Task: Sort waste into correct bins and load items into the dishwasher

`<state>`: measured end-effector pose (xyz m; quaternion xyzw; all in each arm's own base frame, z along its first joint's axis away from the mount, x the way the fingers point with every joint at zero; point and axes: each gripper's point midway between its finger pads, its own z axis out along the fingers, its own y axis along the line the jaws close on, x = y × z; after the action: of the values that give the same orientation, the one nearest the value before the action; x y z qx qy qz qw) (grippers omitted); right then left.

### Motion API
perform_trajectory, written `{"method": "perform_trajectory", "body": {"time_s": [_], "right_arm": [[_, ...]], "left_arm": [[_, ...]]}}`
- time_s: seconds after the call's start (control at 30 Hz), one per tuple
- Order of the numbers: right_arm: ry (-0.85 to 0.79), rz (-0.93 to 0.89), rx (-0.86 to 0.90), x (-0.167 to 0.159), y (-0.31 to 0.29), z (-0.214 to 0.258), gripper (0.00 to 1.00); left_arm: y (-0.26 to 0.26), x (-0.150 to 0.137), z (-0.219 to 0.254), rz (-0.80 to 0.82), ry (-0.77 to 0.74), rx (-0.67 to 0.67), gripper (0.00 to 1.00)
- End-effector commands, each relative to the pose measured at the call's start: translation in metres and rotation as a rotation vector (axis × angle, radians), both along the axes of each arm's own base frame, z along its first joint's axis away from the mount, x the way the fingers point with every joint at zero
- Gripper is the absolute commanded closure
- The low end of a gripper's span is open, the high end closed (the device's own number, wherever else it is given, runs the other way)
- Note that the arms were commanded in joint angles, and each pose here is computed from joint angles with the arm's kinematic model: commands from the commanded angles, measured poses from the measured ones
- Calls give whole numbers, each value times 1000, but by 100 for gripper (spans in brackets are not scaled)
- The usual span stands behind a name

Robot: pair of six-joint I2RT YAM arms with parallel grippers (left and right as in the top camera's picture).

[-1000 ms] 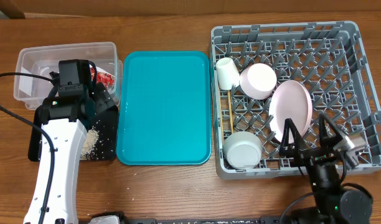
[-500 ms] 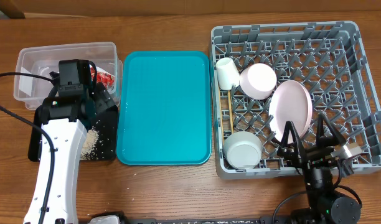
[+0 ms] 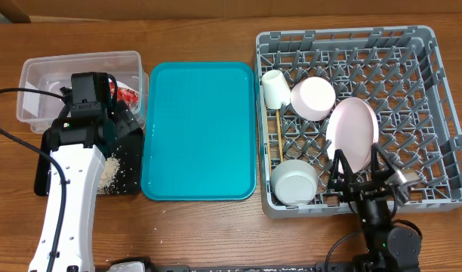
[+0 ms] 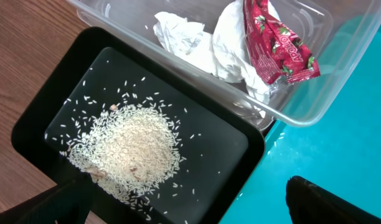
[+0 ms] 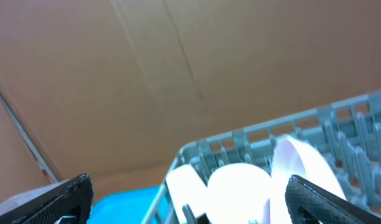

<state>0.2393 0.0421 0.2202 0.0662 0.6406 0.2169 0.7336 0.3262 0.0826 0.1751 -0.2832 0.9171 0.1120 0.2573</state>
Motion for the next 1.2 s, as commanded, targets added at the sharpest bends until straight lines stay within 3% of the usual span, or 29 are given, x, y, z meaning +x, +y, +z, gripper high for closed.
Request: {"method": "perform_trajectory", "body": {"time_s": [0.0,0.13,0.3,1.17], "right_arm": [[68,-24,2,3,-5,-19,0],[192,-45,-40,5,-10,-51,0],[174,-51,-143,5,-10,-51,0],[174,-55,-145,5,-11,-51,0]], "left_arm": [[1,2,7,-8,-18,1,0],[1,2,7,-8,-18,1,0],[0,2,7,-8,-18,1,0],[0,2,7,-8,-18,1,0]]}}
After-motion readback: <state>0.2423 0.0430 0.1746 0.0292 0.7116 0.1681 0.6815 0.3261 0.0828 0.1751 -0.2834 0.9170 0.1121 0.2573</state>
